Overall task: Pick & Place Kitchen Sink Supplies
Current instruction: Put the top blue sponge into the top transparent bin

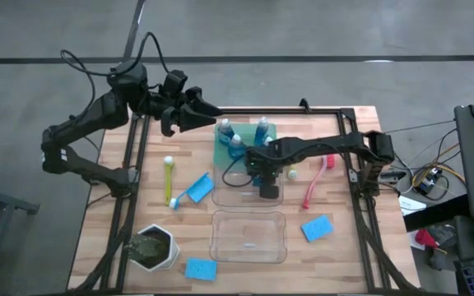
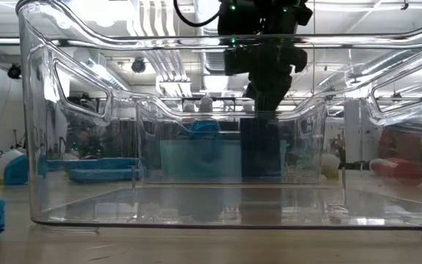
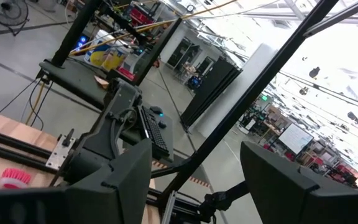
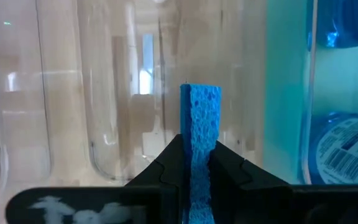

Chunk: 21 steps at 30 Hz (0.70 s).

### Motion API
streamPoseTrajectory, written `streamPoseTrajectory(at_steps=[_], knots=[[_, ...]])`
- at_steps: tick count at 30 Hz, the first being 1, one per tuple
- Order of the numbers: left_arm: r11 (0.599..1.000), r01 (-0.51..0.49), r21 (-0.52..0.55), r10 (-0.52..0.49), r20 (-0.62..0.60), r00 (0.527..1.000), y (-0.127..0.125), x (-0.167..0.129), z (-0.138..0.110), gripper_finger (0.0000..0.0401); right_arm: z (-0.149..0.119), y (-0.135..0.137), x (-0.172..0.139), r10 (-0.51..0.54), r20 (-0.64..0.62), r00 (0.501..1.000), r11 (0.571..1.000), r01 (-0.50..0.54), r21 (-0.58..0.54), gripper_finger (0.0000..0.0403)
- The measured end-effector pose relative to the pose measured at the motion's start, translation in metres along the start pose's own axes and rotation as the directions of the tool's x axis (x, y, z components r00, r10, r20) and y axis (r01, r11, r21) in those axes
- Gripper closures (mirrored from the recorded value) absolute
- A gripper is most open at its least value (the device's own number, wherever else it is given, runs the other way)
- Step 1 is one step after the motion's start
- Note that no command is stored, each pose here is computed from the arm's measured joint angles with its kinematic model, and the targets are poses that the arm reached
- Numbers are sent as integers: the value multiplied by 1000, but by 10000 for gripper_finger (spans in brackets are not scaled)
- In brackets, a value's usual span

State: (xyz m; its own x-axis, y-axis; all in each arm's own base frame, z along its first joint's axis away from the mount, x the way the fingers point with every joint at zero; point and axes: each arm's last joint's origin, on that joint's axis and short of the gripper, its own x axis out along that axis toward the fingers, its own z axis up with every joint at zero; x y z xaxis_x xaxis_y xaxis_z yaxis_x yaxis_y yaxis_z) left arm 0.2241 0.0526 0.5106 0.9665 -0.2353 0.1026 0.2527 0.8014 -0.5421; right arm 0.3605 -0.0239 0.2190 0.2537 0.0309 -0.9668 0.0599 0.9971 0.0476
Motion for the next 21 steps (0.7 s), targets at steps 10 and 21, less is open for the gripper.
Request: streamPoseTrajectory(at_steps=[10,21], knots=[[1000,0,6,0,0,1000,0,0,0,165,-10,0,0,1,31,1000,999,-2,41,360],[1000,-4,10,4,2,1000,0,0,0,165,-11,0,0,2,37,999,999,-4,41,341]])
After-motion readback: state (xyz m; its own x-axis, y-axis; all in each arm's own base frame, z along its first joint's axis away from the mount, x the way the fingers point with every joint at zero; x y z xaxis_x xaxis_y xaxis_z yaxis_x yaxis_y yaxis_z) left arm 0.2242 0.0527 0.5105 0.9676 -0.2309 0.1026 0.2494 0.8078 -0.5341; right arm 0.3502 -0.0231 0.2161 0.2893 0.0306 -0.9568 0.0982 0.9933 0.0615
